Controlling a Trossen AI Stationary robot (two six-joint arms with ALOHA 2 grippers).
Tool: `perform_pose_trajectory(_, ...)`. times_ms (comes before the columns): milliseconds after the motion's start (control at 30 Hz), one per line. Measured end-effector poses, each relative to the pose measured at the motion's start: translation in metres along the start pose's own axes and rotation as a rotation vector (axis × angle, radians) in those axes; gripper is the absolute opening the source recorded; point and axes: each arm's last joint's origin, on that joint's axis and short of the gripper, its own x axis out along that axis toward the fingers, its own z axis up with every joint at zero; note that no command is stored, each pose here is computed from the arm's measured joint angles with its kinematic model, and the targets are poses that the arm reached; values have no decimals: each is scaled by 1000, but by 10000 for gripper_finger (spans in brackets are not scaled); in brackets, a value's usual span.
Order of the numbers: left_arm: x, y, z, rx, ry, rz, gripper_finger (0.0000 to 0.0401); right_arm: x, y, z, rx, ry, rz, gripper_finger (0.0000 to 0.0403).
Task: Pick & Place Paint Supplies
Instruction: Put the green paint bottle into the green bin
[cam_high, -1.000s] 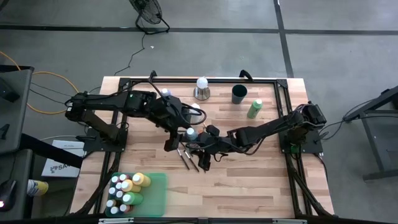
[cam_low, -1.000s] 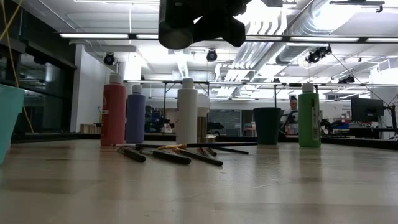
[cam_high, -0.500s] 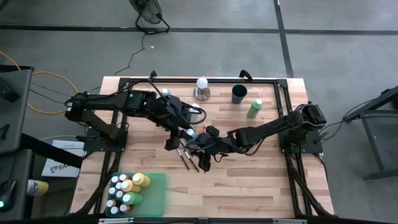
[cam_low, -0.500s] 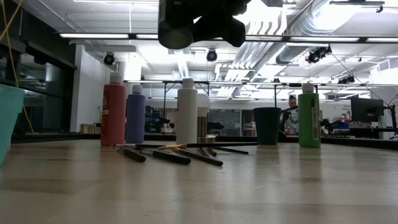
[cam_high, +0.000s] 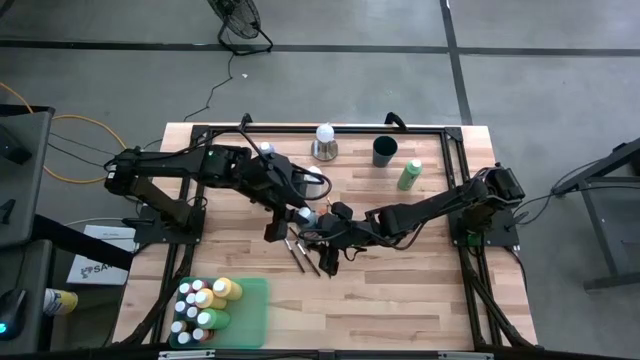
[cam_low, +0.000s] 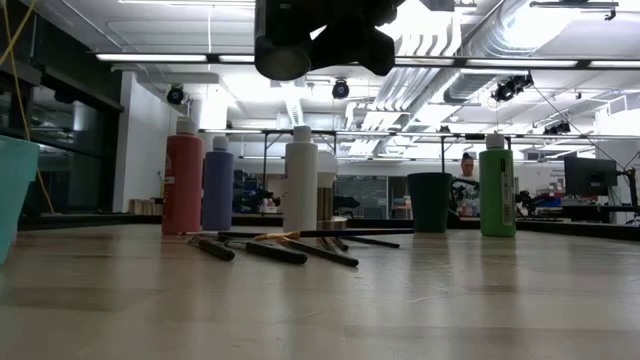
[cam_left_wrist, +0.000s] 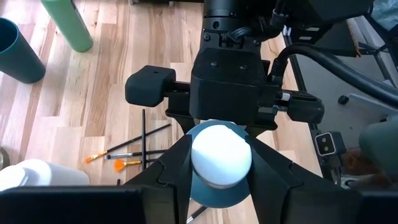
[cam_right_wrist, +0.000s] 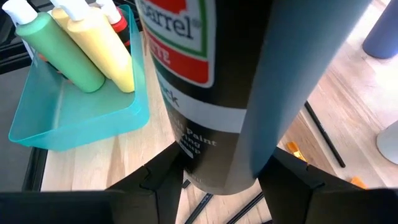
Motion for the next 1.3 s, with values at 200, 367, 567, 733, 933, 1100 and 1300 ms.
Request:
perform_pose_trajectory(200,0,0,-2,11,23,-3,115,-1,2,1,0,-10,8,215)
perform_pose_trajectory(367,0,0,-5,8,50,0,115,-9,6,2,-6,-6,38,243)
perform_pose_trajectory(567,-3,-18,-14,34,109,16,115,-26,10,0,0,43,37,255)
perform_pose_trajectory(733,-10,-55,-31,39,170,101,115,-36,12,-2,55,58,25,252)
perform_pose_trajectory(933,-26,-112,-55,7,136,157,115,-41,17,-5,107,37,-23,252)
perform_pose_trajectory(1100,-32,-150,-82,-15,80,192,115,-42,20,-7,173,26,-41,252)
perform_pose_trajectory(1300,-34,-183,-126,-65,42,201,115,-46,27,-12,227,-15,-82,252)
